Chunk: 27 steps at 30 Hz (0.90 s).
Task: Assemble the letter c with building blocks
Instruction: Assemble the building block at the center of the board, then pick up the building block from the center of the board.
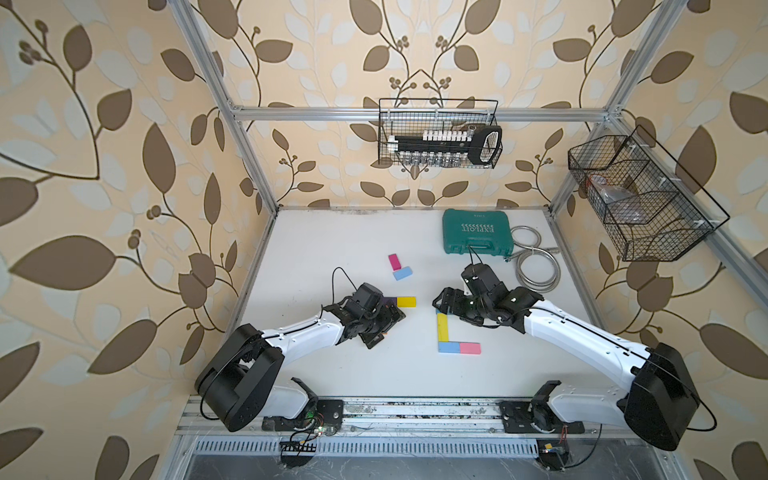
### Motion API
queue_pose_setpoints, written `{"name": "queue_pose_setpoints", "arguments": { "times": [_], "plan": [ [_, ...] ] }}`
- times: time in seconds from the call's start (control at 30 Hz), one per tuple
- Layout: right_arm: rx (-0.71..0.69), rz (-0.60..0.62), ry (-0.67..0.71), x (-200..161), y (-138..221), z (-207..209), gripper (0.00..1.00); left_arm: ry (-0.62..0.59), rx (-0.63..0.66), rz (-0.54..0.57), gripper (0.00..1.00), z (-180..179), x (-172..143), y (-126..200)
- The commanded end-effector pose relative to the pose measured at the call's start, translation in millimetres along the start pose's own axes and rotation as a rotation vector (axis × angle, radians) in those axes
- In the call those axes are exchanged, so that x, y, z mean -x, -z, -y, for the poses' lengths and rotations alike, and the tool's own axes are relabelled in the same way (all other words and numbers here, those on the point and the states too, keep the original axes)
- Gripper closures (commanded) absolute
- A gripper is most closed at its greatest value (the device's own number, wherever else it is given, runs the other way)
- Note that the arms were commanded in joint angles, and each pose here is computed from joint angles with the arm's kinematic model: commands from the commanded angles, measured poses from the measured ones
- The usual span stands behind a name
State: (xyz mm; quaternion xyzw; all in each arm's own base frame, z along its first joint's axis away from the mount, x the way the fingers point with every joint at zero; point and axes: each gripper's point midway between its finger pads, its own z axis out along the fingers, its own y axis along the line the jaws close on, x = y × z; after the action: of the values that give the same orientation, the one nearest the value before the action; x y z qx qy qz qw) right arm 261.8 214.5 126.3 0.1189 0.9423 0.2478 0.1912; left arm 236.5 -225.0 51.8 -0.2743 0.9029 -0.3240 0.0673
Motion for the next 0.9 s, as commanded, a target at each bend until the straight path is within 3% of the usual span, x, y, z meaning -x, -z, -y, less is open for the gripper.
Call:
{"name": "queue_pose_setpoints", "arguments": {
  "times": [0.0,0.1,0.2,0.4,0.67,0.87],
  "plan": [
    [-0.002,-0.009,0.008,-2,3,3,0.13,-0.005,-0.026,-0.003,0.03,6,-7,9],
    [0.000,-0.010,0.009,-2,3,2,0.13,-0.024,-0.052,0.015,0.03,20,-8,28],
    [0.001,-0.008,0.010,0,2,1,0.13,-0.104,0.006,0.065,0.03,32,1,49],
    [-0.007,0.000,0.008,11,4,2,0.13,-0.298,0.157,0.144,0.02,67,60,76],
    [-0.009,0.000,0.009,28,2,5,0.13,-0.433,0.385,0.133,0.05,85,150,45],
    [-0.019,-0.014,0.022,31,-5,6,0.13,-0.473,0.421,0.144,0.06,102,182,11]
  ]
}}
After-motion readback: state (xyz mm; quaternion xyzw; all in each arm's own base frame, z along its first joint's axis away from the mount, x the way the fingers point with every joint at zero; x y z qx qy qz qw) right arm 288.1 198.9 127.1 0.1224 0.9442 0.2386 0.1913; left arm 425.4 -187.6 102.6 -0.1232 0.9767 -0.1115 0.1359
